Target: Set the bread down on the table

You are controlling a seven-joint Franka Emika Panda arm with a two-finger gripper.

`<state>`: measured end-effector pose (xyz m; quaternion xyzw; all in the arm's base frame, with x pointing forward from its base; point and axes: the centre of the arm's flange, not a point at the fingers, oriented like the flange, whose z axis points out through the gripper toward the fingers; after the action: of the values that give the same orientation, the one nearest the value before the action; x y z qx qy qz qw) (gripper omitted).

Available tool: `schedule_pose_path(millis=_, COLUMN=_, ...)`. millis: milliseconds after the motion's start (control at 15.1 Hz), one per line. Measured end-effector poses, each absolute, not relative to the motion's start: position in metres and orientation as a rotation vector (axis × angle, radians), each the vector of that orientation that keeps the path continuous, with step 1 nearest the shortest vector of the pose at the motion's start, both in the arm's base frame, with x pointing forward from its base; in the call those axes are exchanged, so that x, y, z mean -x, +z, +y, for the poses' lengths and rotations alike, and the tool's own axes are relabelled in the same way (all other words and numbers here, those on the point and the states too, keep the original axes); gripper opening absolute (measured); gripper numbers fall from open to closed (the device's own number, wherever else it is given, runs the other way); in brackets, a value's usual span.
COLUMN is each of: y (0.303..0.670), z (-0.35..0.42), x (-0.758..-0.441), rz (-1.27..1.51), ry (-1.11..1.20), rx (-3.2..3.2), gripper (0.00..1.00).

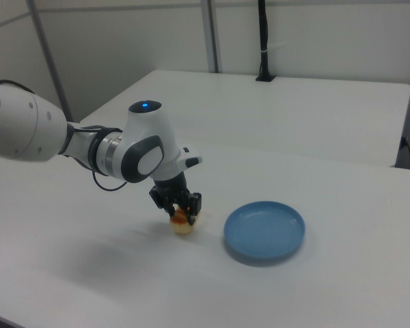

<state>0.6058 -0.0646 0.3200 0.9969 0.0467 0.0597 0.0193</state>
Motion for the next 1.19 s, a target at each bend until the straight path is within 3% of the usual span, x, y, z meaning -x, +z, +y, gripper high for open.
schedule_pose_path(millis=132, y=0.332, z=-0.067, x=-0.613, rz=0.139, ry=0.225, rx=-3.088, gripper=0.81)
schedule_pose_path(millis=265, y=0.352, z=-0.068, x=-0.620, rz=0.136, ry=0.216, rx=-3.087, gripper=0.98)
schedule_pose_path(millis=728, y=0.489, z=-0.028, x=-0.637, rz=0.131, ry=0.069, rx=-3.100, gripper=1.00)
schedule_pose_path(millis=1192, y=0.579, z=0.034, x=-0.589, rz=0.042, ry=0.000, rx=-3.093, gripper=1.00)
